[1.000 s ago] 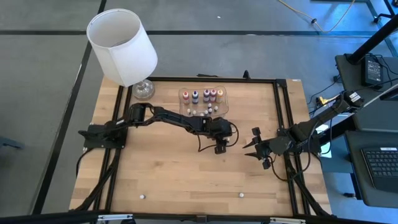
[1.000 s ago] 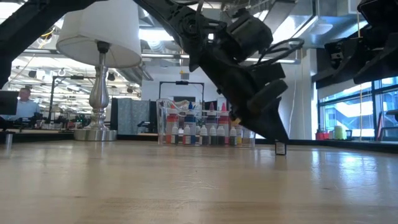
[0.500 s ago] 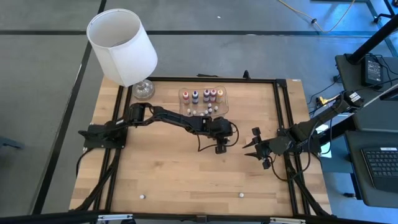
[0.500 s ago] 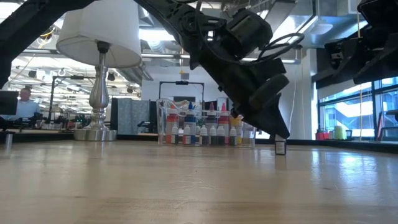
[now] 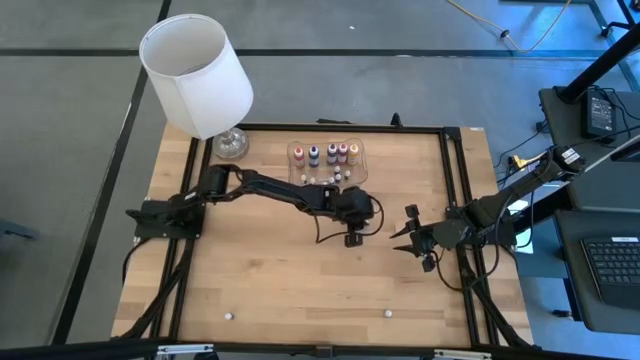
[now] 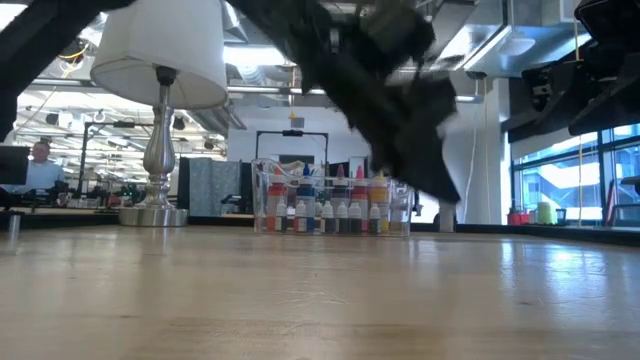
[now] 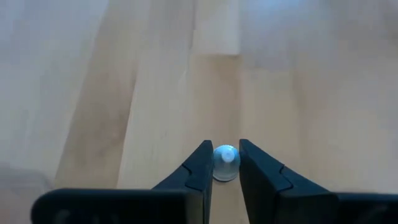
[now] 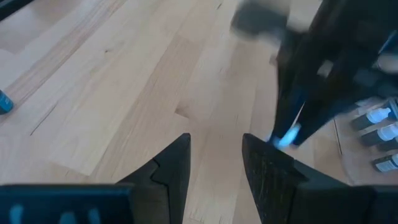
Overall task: Pick & Place food coloring
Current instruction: Put the top small purple food coloring bottle into the transparent bin
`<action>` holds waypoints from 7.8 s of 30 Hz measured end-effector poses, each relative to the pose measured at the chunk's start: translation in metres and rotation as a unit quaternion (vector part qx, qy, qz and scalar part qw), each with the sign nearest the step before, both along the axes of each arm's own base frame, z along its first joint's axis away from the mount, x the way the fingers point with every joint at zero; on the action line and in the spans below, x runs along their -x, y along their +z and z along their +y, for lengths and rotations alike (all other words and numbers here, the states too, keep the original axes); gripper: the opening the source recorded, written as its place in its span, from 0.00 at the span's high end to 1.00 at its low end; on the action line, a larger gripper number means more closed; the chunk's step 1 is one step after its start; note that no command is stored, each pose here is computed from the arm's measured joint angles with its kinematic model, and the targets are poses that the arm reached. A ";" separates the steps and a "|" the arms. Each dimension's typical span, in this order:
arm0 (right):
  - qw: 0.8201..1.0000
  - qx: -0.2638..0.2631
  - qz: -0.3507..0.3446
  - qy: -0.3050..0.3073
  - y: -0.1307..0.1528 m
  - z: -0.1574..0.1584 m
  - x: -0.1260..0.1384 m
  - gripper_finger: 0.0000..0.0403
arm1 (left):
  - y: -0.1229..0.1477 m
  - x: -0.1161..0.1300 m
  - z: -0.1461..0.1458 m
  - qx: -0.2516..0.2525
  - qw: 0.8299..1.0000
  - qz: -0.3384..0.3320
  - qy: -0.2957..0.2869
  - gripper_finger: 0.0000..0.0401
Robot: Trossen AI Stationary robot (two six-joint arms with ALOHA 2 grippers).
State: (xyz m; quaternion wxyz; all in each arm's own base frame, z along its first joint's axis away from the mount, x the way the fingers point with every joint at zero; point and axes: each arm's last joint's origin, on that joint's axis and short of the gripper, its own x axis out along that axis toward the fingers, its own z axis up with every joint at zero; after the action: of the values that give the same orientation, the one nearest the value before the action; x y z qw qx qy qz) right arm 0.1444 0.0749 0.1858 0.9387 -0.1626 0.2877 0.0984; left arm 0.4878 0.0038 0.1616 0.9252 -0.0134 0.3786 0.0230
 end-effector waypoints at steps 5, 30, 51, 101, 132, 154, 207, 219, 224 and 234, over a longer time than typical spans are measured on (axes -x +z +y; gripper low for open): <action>1.000 -0.009 0.003 -0.007 0.000 0.000 0.000 0.63 | 0.048 0.020 -0.010 -0.019 1.000 0.012 0.007 0.86; 0.998 -0.024 0.045 -0.037 -0.011 0.001 -0.002 0.63 | 0.041 0.115 0.085 -0.056 0.939 -0.120 0.319 0.86; 0.998 -0.011 0.044 -0.051 -0.013 0.001 -0.003 0.63 | 0.019 0.129 0.084 -0.041 0.934 -0.081 0.345 0.86; 0.998 0.011 0.033 -0.059 -0.012 0.000 -0.003 0.63 | -0.006 0.125 0.088 -0.009 0.917 -0.065 0.393 0.86; 0.998 0.022 0.032 -0.051 -0.012 0.000 -0.004 0.63 | 0.015 0.115 0.092 0.019 0.897 -0.057 0.437 0.86; 0.997 0.056 0.020 -0.055 -0.011 -0.002 -0.004 0.63 | 0.011 0.120 0.094 0.027 0.895 -0.031 0.444 0.86; 0.997 0.040 0.016 -0.064 -0.010 -0.001 -0.005 0.63 | -0.007 0.104 0.091 0.006 0.889 -0.075 0.452 0.86; 0.997 0.040 0.016 -0.064 -0.010 -0.001 -0.005 0.63 | -0.010 0.107 0.091 0.003 0.893 -0.048 0.447 0.86; 0.997 0.040 0.016 -0.064 -0.010 -0.001 -0.005 0.63 | -0.010 0.107 0.091 0.003 0.894 -0.049 0.446 0.85; 0.997 0.041 0.018 -0.064 -0.011 -0.002 -0.005 0.63 | -0.010 0.107 0.091 0.003 0.894 -0.051 0.446 0.77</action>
State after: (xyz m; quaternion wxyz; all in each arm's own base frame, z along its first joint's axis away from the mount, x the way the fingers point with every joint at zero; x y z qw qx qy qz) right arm 0.1489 0.0734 0.1751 0.9302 -0.1809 0.3180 0.0292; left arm 0.3811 0.0944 0.1517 0.8358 -0.1848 0.2850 0.4314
